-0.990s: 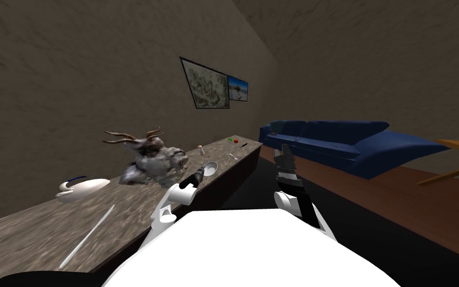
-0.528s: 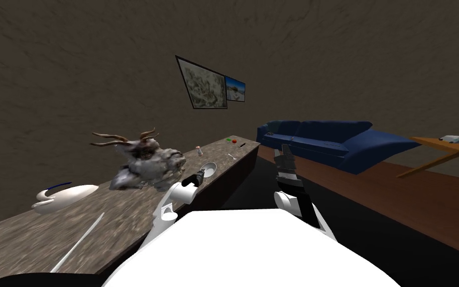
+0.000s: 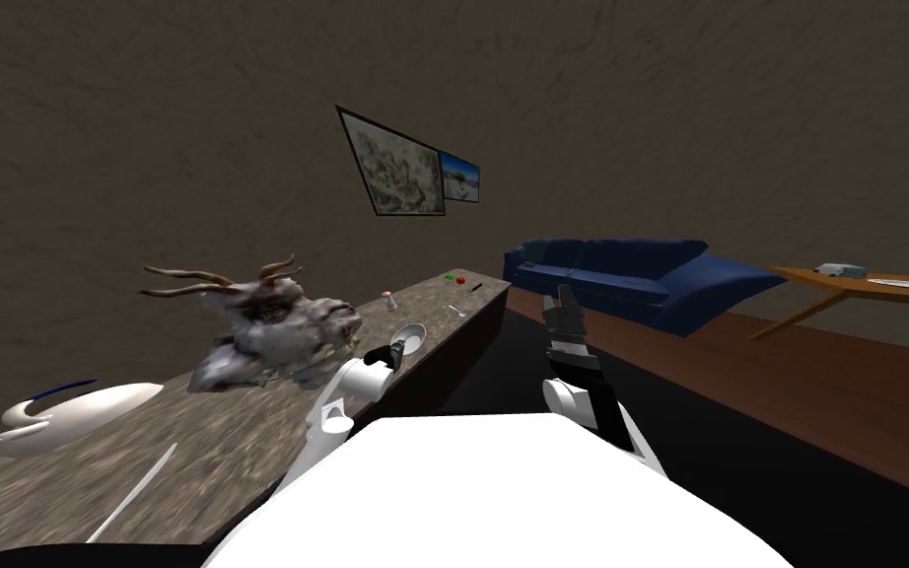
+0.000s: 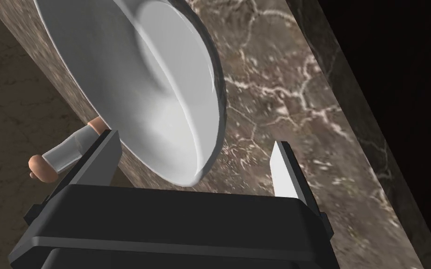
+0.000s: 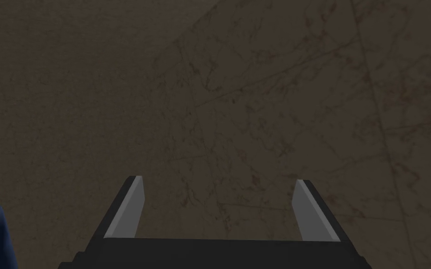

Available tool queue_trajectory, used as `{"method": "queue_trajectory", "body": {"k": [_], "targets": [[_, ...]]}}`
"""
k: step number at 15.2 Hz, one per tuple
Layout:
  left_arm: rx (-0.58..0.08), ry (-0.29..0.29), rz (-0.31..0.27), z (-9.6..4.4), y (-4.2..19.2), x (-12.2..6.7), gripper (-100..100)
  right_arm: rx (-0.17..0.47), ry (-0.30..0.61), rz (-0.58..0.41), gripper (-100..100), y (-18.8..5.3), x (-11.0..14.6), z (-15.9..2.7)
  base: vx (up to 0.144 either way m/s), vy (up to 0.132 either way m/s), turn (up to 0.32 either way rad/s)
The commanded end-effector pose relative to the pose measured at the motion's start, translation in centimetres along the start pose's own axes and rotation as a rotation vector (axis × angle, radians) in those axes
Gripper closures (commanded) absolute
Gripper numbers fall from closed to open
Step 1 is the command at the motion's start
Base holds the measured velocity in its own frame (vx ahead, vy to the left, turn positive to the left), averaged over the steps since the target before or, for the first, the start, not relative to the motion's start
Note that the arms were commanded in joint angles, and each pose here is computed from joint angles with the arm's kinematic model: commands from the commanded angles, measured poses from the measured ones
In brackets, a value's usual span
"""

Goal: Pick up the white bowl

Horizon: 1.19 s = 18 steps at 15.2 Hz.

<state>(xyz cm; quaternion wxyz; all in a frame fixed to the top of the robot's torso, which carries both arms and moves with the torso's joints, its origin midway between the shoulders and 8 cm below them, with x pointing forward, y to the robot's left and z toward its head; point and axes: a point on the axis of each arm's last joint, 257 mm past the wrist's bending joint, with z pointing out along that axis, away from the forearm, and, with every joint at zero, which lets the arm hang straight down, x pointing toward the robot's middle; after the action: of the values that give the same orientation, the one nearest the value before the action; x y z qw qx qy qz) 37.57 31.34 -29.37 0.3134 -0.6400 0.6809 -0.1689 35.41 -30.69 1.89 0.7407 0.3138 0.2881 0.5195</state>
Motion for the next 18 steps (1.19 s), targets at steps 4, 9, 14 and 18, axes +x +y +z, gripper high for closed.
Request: {"method": "queue_trajectory", "body": {"k": [4, 9, 14, 18], "targets": [[-0.064, -0.004, -0.004, -0.1, 1.3, 0.1, -100, 0.000, 0.000, 0.000, 0, 0.0, 0.0, 0.0, 0.013, 0.008, -0.065], [-0.065, -0.008, -0.008, 1.0, 1.2, -0.1, -100, 0.000, 0.000, 0.000, 0, 0.0, 0.0, 0.0, -0.003, 0.000, -0.032], [-0.065, -0.013, -0.013, 2.5, 0.9, -0.5, -100, 0.000, 0.000, 0.000, 0, 0.0, 0.0, 0.0, -0.017, -0.003, -0.020], [-0.065, -0.013, -0.013, 2.5, 0.9, -0.6, 100, 0.000, 0.000, 0.000, 0, 0.0, 0.0, 0.0, -0.005, -0.001, -0.008]]}}
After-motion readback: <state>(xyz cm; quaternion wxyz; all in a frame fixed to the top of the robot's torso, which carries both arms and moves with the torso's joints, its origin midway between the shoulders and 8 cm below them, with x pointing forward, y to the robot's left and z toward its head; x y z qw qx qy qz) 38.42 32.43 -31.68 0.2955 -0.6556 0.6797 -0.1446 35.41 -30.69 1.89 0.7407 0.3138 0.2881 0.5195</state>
